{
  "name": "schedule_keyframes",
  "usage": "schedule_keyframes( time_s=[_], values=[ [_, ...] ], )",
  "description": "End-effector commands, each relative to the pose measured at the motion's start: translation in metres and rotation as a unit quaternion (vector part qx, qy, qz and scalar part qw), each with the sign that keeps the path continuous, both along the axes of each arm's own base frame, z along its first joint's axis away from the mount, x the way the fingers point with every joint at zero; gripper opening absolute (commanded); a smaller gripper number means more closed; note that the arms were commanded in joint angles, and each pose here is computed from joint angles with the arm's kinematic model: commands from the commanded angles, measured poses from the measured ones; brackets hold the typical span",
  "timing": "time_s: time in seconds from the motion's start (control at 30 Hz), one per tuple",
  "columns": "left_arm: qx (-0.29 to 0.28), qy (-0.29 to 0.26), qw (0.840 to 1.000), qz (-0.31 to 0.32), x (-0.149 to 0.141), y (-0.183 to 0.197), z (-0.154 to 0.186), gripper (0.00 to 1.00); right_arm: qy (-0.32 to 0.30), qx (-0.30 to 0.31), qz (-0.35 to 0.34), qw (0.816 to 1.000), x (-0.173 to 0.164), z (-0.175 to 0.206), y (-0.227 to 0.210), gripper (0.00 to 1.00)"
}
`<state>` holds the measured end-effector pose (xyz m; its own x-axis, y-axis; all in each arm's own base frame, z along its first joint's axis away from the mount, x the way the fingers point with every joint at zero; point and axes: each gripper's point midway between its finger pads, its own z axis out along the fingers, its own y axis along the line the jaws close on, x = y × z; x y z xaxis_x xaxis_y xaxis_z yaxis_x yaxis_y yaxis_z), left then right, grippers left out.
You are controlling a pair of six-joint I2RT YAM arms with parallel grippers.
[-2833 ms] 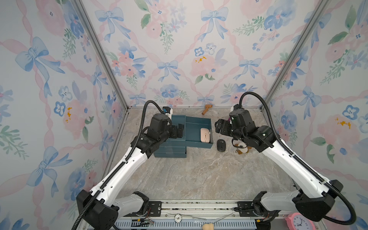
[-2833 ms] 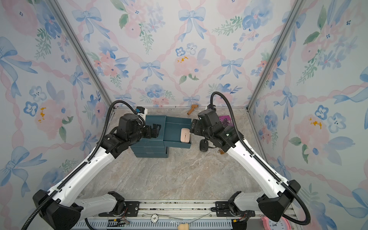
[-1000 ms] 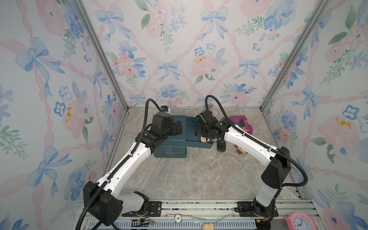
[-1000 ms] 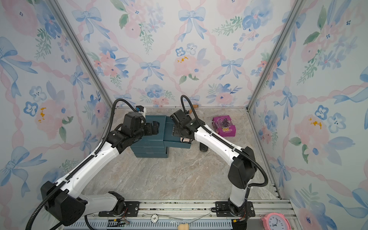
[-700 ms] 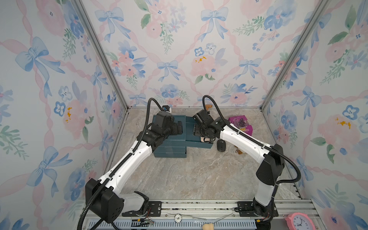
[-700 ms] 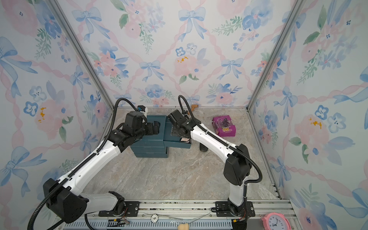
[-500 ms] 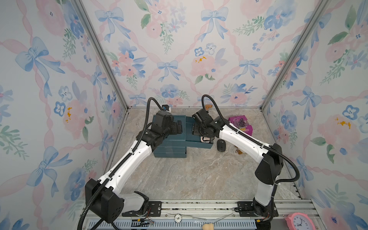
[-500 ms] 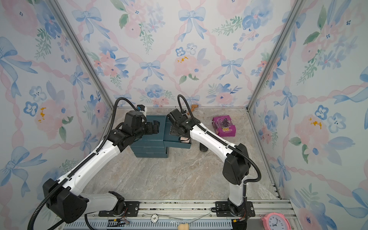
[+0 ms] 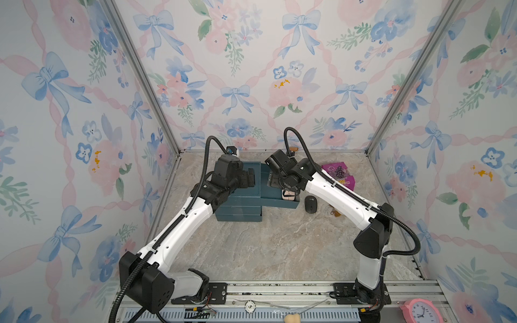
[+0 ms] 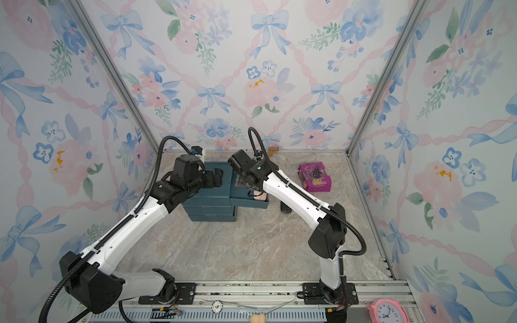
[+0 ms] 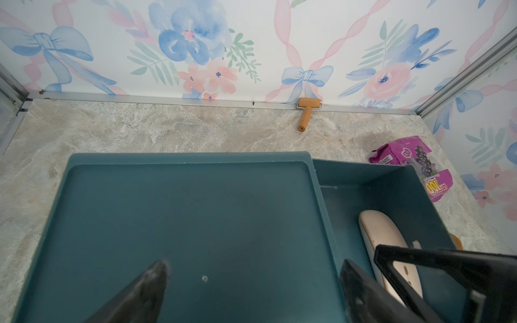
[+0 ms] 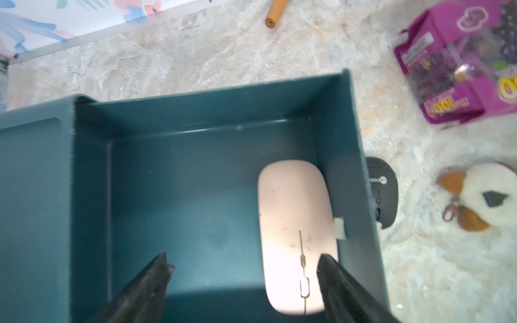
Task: Take the mice out of the drawer
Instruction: Adjust the mouse in the drawer.
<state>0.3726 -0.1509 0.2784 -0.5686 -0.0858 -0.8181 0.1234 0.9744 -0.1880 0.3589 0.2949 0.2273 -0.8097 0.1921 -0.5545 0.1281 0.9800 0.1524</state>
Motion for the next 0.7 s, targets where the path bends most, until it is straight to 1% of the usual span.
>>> schedule_keyframes(
  time_s=[0.0, 0.03, 0.1, 0.17, 0.27, 0.43, 0.6, 0.67],
  values=[
    [0.001, -0.012, 1.000, 0.001, 0.001, 0.004, 0.007, 0.98, 0.026, -0.029, -0.039, 0.998, -0.010, -0.019, -0.015, 0.89],
    [-0.001, -0.011, 1.000, 0.005, 0.001, 0.006, 0.007, 0.98, 0.023, -0.027, -0.043, 0.998, -0.009, -0.021, -0.014, 0.90],
    [-0.004, -0.006, 1.000, 0.005, 0.001, 0.007, 0.003, 0.98, 0.023, -0.022, -0.046, 0.998, -0.006, -0.025, -0.011, 0.97],
    [-0.003, -0.004, 1.000, -0.001, 0.000, 0.007, 0.001, 0.98, 0.026, -0.018, -0.045, 0.998, -0.005, -0.031, -0.007, 0.99],
    [0.000, -0.006, 1.000, -0.005, 0.000, 0.008, 0.002, 0.98, 0.029, -0.019, -0.048, 0.998, -0.006, -0.036, -0.003, 0.99],
    [0.004, -0.008, 1.000, -0.002, 0.001, 0.015, 0.003, 0.98, 0.033, -0.038, -0.081, 0.995, -0.011, -0.037, -0.008, 0.98],
    [0.005, -0.007, 1.000, -0.007, 0.004, 0.015, 0.003, 0.98, 0.045, -0.027, -0.111, 0.992, -0.015, -0.043, -0.010, 0.99],
    [0.005, -0.005, 1.000, -0.013, 0.005, 0.014, 0.003, 0.98, 0.053, -0.014, -0.113, 0.992, -0.015, -0.047, -0.005, 1.00]
  ],
)
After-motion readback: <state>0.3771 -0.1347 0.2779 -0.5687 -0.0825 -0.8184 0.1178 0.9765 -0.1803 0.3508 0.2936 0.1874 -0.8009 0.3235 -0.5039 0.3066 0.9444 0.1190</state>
